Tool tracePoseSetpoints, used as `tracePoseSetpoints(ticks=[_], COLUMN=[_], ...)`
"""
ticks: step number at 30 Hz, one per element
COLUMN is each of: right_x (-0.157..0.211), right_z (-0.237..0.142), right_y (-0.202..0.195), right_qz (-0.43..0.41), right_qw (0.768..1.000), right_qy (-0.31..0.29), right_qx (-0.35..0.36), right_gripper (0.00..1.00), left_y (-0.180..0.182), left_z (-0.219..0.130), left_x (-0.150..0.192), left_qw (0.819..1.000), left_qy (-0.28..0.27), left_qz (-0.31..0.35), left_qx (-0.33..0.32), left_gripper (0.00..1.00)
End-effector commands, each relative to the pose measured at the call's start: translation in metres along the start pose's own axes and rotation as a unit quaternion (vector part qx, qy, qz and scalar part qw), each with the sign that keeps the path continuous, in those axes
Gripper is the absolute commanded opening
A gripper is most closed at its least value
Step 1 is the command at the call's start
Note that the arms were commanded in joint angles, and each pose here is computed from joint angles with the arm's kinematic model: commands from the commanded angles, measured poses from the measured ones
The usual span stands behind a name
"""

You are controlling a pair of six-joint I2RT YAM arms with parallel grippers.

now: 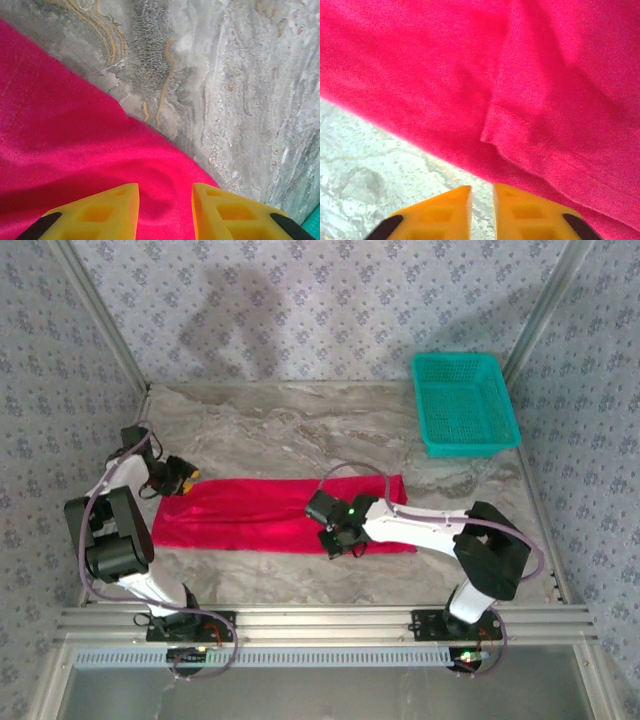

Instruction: Fold the inside-out t-shirt

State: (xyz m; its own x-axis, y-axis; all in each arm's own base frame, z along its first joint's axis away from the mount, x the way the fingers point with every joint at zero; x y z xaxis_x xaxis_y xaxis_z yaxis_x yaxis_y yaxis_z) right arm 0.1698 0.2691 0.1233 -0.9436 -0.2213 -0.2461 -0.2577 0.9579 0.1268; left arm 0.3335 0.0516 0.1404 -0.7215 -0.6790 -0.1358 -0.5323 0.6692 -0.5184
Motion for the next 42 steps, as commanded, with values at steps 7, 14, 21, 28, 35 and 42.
tracePoseSetpoints(ticks=[7,14,21,28,35,42], right_x=[-0.081,-0.117,-0.128,-0.161,-0.154,-0.155], right_z=[-0.018,0.025,0.073,0.041,0.003,0.000], right_y=[-0.026,-0.079,-0.153,-0.154,-0.124,-0.096], right_qz=[0.136,0.220,0.276,0.237,0.200,0.165], right_qw=[0.987,0.974,0.958,0.968,0.975,0.982], right_qy=[-0.082,-0.058,-0.037,-0.075,-0.098,-0.092], right_qx=[-0.019,0.005,0.064,0.040,0.008,-0.026], right_gripper=[0.48,0.49,0.48,0.49,0.51,0.52], left_y=[-0.027,-0.021,0.013,0.008,-0.001,0.045], left_z=[-0.013,0.026,0.059,0.046,-0.006,-0.002], left_x=[-0.003,-0.005,-0.022,-0.040,-0.026,-0.015], left_qw=[0.998,0.999,0.999,0.999,0.990,0.988], left_qy=[-0.032,-0.008,-0.001,-0.031,-0.067,-0.028], left_qz=[0.009,-0.004,-0.031,-0.011,0.048,-0.010], left_qx=[0.048,0.042,-0.014,-0.032,-0.118,-0.154], left_gripper=[0.33,0.34,0.33,0.32,0.42,0.48])
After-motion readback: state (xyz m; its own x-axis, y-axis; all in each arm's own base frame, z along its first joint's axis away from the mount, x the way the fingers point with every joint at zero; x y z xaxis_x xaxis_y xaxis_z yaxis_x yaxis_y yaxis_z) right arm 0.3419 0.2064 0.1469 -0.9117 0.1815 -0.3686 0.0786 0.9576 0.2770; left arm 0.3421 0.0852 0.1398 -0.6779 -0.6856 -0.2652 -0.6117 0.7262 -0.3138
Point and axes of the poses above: each hand's point on the last joint's axis, 136 mm out from that joint toward the fingers, its own z axis out along the fingers, its own y axis along the line the jaws close on, x = y × z, the point moved 7 cm from there along -z, back along the fingers, and after that the axes turned 12 degrees about z, right-handed, at the moved point
